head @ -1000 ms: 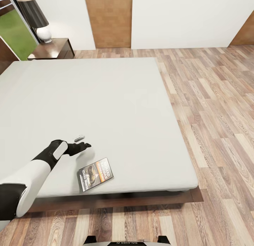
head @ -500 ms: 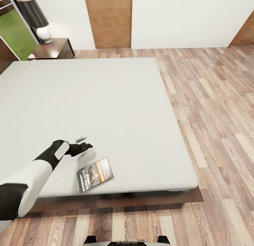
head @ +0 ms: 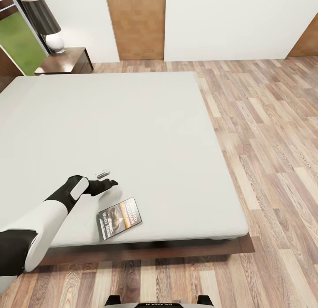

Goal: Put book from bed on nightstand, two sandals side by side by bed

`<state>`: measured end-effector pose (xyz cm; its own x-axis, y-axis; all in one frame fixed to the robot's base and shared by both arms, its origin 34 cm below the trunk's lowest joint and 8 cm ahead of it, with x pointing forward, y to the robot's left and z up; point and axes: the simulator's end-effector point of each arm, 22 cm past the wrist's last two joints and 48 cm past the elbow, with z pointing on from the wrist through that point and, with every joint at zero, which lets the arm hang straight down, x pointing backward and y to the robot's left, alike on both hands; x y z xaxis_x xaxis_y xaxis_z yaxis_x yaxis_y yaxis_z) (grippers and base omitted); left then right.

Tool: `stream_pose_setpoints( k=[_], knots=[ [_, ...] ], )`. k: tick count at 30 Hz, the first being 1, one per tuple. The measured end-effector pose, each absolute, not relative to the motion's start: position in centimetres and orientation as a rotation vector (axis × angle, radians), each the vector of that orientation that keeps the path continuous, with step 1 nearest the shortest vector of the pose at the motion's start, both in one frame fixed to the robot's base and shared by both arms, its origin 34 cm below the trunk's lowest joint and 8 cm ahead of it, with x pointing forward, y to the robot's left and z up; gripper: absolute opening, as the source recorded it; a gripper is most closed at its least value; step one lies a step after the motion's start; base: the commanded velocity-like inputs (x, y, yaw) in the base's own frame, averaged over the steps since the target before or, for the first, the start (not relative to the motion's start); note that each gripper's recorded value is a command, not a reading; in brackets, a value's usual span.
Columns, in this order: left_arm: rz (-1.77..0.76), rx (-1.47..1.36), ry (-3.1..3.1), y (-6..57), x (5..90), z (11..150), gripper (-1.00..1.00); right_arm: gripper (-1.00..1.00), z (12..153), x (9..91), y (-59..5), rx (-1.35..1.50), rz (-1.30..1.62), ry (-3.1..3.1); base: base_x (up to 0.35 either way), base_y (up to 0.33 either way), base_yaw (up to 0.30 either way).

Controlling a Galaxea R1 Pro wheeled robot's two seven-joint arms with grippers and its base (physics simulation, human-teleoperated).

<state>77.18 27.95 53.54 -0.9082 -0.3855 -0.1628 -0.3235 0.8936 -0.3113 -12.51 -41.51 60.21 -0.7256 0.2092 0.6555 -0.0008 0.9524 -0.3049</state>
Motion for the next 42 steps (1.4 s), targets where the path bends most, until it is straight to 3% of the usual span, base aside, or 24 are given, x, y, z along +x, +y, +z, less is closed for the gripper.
stream_pose_setpoints(
  k=[42],
  knots=[
    [-0.411, -0.537, 2.835, 27.9, 77.3, 52.2, 1.0, 1.0, 58.8, -12.5, -41.5, -0.146, 0.369, -2.359, 0.0, 0.0, 0.0]
  ],
)
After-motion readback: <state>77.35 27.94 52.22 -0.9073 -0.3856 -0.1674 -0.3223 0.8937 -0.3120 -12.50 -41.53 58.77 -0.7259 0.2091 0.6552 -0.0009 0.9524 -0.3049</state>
